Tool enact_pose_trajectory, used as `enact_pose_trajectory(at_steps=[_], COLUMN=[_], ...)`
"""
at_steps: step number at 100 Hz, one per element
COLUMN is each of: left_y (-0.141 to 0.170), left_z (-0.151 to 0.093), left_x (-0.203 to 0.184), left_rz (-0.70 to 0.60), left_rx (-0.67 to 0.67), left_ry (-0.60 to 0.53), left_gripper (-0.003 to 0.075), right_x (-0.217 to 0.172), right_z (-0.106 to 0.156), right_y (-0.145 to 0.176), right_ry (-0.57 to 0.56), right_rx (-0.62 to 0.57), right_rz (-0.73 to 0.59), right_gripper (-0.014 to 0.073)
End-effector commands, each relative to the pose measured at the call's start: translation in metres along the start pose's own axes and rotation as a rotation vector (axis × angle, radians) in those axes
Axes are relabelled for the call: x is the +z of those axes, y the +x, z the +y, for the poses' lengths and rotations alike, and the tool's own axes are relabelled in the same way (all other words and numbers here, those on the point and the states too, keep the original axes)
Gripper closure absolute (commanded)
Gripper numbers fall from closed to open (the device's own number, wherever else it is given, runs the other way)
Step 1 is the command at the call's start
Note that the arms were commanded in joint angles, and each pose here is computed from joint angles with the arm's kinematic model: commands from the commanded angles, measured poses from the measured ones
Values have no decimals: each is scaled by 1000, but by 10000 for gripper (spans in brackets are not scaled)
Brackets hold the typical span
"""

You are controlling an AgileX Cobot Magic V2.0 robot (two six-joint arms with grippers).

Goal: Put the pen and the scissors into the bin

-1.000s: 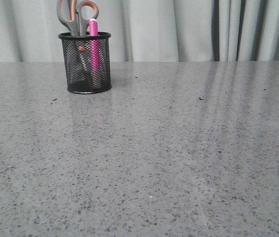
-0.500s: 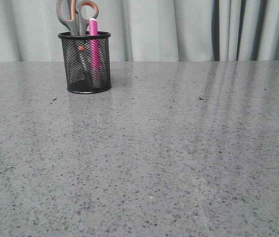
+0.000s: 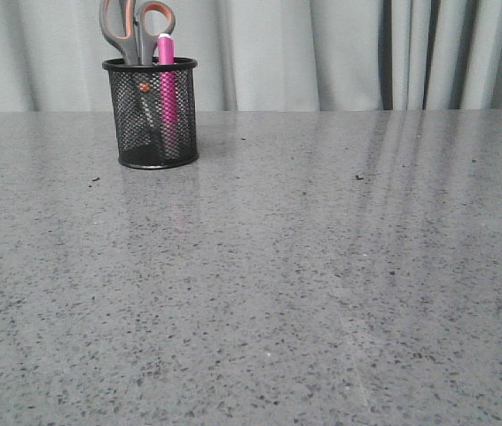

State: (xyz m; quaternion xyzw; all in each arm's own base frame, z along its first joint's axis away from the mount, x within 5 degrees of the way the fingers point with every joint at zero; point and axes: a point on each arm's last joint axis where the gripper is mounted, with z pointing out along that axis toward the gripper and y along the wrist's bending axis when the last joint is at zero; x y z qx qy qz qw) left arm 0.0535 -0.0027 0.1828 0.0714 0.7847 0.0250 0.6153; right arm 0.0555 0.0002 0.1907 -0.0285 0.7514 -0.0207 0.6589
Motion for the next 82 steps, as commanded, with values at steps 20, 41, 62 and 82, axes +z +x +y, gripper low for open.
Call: enact_pose_trajectory(at_steps=[20,41,62,82], left_y=[8,8,8,8], left_z=[-1,-1,-1,-1], left_x=[2,2,2,2], left_rz=[-40,-40,-40,-40], left_rx=[-10,-10,-10,-10], left_ry=[-9,-9,-9,-9], left_gripper=[739,739,739,739], right_x=[-1,-1,-1,-1], right_z=[1,1,1,1], right_y=[11,11,11,11], right_ry=[3,3,3,3], right_rx=[22,22,22,22], right_rz=[66,66,66,66], right_gripper=[665,665,665,665])
